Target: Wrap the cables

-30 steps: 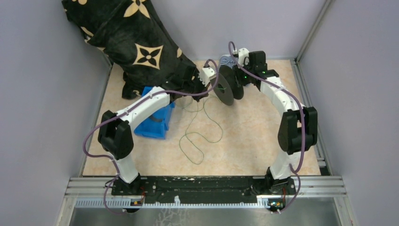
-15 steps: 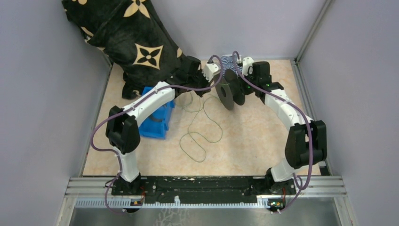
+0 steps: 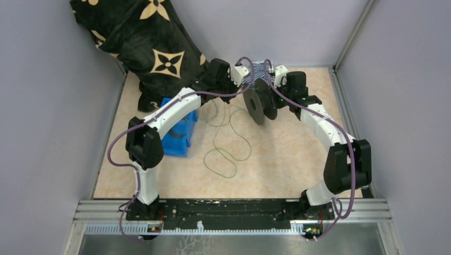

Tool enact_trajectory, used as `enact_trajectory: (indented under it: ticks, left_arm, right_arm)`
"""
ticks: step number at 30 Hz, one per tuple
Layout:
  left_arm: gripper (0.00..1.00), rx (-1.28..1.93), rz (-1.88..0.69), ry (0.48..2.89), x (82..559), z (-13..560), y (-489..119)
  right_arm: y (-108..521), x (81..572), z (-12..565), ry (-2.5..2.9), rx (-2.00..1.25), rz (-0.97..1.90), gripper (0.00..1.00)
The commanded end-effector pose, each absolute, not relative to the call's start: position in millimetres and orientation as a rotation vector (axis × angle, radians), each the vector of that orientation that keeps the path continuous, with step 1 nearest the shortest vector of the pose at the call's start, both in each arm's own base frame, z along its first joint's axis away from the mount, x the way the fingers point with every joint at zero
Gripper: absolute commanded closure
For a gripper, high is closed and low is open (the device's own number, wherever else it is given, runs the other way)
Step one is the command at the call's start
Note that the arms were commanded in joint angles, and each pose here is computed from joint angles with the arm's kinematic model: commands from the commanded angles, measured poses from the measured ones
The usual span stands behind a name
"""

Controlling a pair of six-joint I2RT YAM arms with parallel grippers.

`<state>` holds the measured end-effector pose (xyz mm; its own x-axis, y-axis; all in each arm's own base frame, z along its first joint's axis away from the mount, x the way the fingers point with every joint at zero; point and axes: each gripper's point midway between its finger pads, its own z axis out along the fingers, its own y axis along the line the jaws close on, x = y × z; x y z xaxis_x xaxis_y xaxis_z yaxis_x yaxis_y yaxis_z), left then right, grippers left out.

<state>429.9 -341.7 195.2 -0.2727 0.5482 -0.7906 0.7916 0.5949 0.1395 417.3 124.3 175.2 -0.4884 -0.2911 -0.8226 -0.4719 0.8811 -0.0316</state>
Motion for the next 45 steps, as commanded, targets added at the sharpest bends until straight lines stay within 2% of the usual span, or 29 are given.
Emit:
enact_trajectory:
  ticks: [1,10,23,28,34,39,45]
  left_arm:
    - [1.00,1.055,-0.334,1.974,435.9,197.0,-340.5]
    - [1.00,1.053,-0.362,1.968,434.1,200.6,-343.9]
    - [0.98,1.050,-0.390,1.968,435.3,203.4,-349.6]
    - [0.98,1.053,-0.406,1.966,433.9,205.1,-351.5]
    - [0.97,1.053,-0.441,1.961,430.0,208.7,-354.7]
    - [0.97,1.057,-0.463,1.965,425.4,208.6,-355.3]
    - [0.96,1.065,-0.475,1.971,419.6,206.8,-354.3]
  right_arm:
    - [131.4,415.8,210.5,2.018,-0.544,0.280,0.78]
    - [128.4,415.1,212.2,2.026,-0.537,0.264,0.68]
    - [122.2,413.3,220.2,2.018,-0.525,0.237,0.64]
    - [120.1,409.7,215.8,2.039,-0.521,0.231,0.71]
    - [112.6,401.8,211.8,2.056,-0.507,0.196,0.74]
    - [107.7,392.6,206.2,2.077,-0.499,0.181,0.83]
    - [100.6,381.8,202.3,2.086,-0.481,0.150,0.88]
